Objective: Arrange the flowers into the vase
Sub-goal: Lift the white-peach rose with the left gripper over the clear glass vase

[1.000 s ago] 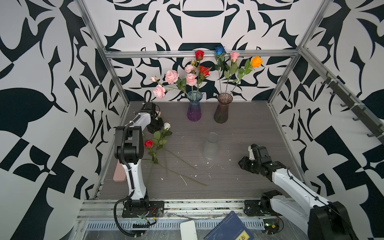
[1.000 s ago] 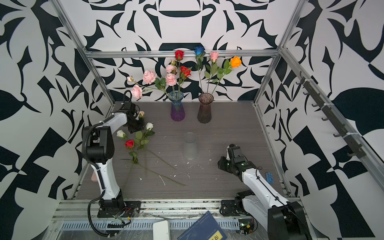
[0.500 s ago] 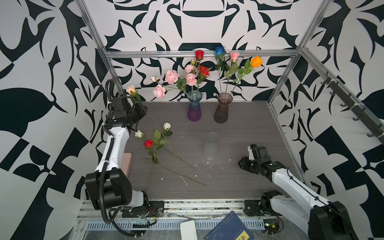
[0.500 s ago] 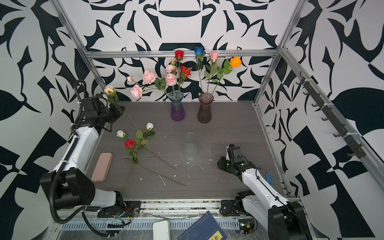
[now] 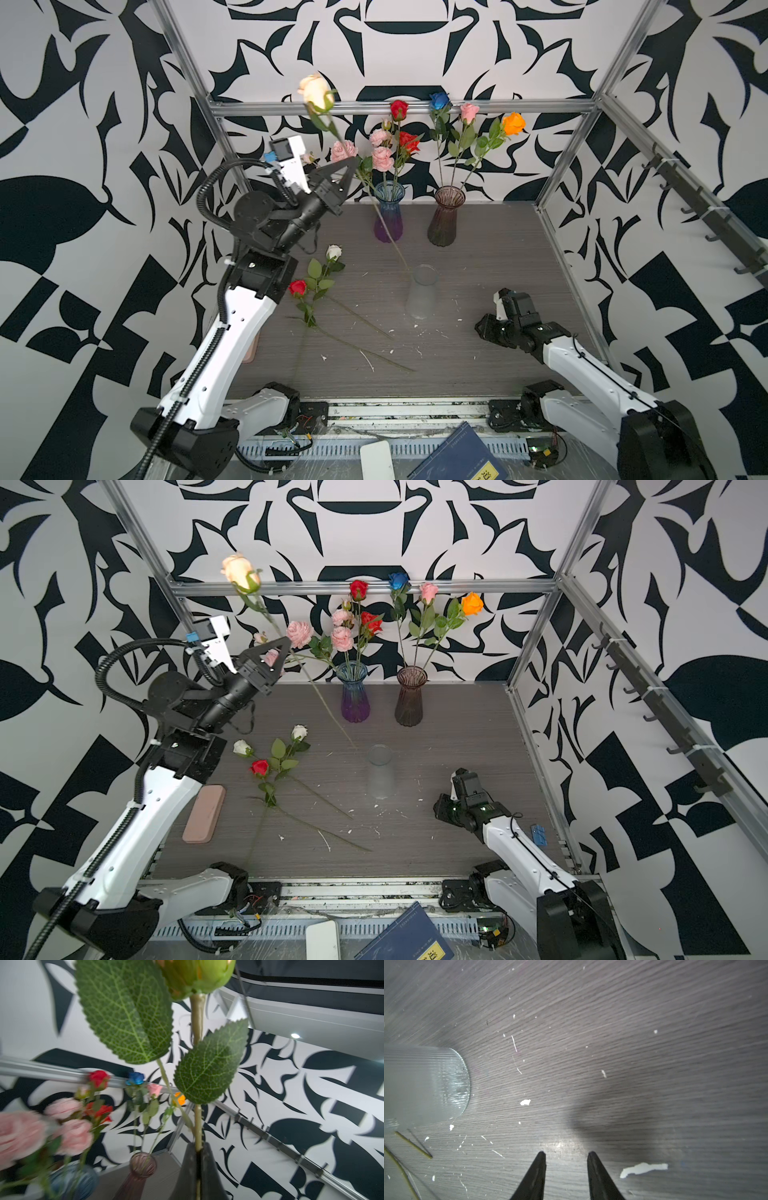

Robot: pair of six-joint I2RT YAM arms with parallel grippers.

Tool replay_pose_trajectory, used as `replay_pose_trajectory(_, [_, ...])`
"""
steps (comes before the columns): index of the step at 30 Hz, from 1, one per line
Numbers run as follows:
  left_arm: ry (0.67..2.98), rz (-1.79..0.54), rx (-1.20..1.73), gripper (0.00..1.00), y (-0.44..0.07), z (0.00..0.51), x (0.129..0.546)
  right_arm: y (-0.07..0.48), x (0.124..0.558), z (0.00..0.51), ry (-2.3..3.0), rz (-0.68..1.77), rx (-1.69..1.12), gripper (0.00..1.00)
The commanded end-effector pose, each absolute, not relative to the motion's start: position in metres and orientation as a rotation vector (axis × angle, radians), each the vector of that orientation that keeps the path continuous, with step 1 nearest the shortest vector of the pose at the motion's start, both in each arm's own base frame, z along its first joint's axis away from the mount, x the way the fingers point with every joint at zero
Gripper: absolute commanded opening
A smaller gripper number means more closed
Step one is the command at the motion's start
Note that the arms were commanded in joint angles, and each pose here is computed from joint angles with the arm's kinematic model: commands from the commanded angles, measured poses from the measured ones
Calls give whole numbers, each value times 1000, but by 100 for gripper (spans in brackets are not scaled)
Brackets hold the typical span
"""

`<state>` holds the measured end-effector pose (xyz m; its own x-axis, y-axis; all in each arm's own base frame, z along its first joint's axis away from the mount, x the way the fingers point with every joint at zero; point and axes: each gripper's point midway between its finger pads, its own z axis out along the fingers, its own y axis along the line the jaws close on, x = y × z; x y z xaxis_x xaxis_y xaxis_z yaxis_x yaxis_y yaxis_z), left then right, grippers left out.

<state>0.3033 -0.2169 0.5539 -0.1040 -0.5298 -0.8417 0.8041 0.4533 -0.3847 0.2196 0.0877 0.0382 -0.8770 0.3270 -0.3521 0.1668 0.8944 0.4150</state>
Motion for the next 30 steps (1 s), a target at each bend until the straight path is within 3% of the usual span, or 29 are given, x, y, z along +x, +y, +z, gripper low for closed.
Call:
replay_pose_trajectory(1, [1082, -1113, 383, 0, -242, 576, 304, 88, 226, 46, 2603, 518, 329, 37])
replay_pose_trajectory(9, [1113, -1099, 516, 0, -296, 568, 311, 88, 226, 47, 2592, 515, 329, 37])
replay_pose_trajectory(19, [1215, -1093, 551, 0, -316, 527, 317, 89, 226, 48, 2591, 520, 320, 37])
replay_pose_trajectory(30, [1457, -1063, 681, 0, -360, 417, 310, 90, 226, 48, 2589, 521, 311, 37])
